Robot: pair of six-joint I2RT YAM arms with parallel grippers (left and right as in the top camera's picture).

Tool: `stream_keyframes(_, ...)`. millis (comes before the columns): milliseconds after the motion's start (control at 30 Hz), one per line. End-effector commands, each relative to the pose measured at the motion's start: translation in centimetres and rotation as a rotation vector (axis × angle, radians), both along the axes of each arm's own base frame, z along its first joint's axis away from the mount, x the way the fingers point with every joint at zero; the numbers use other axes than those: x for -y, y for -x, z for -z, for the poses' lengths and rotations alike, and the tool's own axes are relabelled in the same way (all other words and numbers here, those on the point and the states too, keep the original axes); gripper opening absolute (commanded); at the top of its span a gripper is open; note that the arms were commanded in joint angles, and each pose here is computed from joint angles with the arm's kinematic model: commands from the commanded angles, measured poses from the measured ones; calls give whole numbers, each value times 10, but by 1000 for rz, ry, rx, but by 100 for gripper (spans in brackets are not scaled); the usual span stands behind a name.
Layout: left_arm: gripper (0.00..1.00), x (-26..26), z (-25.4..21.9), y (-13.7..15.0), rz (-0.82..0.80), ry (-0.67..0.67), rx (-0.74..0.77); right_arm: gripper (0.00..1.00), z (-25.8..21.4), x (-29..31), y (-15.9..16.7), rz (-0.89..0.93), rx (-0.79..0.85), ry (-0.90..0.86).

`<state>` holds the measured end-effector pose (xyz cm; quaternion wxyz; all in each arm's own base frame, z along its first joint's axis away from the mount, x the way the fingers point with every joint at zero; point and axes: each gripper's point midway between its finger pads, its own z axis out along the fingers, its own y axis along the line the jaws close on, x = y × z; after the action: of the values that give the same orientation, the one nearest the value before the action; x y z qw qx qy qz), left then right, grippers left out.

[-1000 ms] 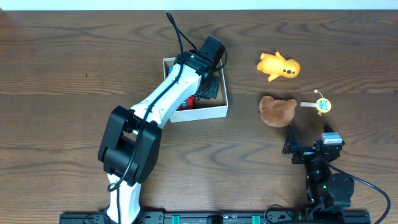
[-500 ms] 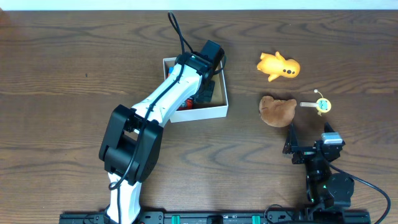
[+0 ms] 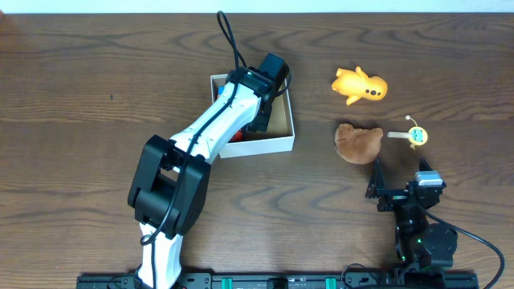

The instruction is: Pack container

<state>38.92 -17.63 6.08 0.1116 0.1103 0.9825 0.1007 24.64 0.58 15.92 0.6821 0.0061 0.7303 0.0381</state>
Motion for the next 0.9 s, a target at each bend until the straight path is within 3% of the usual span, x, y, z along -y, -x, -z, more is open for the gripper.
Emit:
stream_keyframes(0, 20, -8, 8, 1, 11, -49, -15, 99, 1, 4, 0, 19, -1, 12)
stream_keyframes(67, 21, -5, 9, 1, 12, -35, -17, 99, 1, 4, 0, 19, -1, 12)
stream_keyframes(100, 32, -2, 9, 2, 14, -16, -22, 99, 1, 4, 0, 18, 0, 12)
stream_keyframes(133, 34, 4, 8, 3, 18, 16, -31, 99, 1, 4, 0, 19, -1, 12)
stream_keyframes(267, 35, 23, -8, -5, 30, 110, -14, 99, 1, 4, 0, 18, -1, 12)
stream_keyframes(533, 42, 31, -87, -42, 17, 216, 183, 99, 1, 4, 0, 18, -1, 12)
stream_keyframes(700, 43, -27, -144, -78, -134, 119, 405, 99, 1, 4, 0, 18, 0, 12)
stream_keyframes(867, 55, -109, -162, -97, -321, 3, 499, 99, 1, 4, 0, 18, -1, 12)
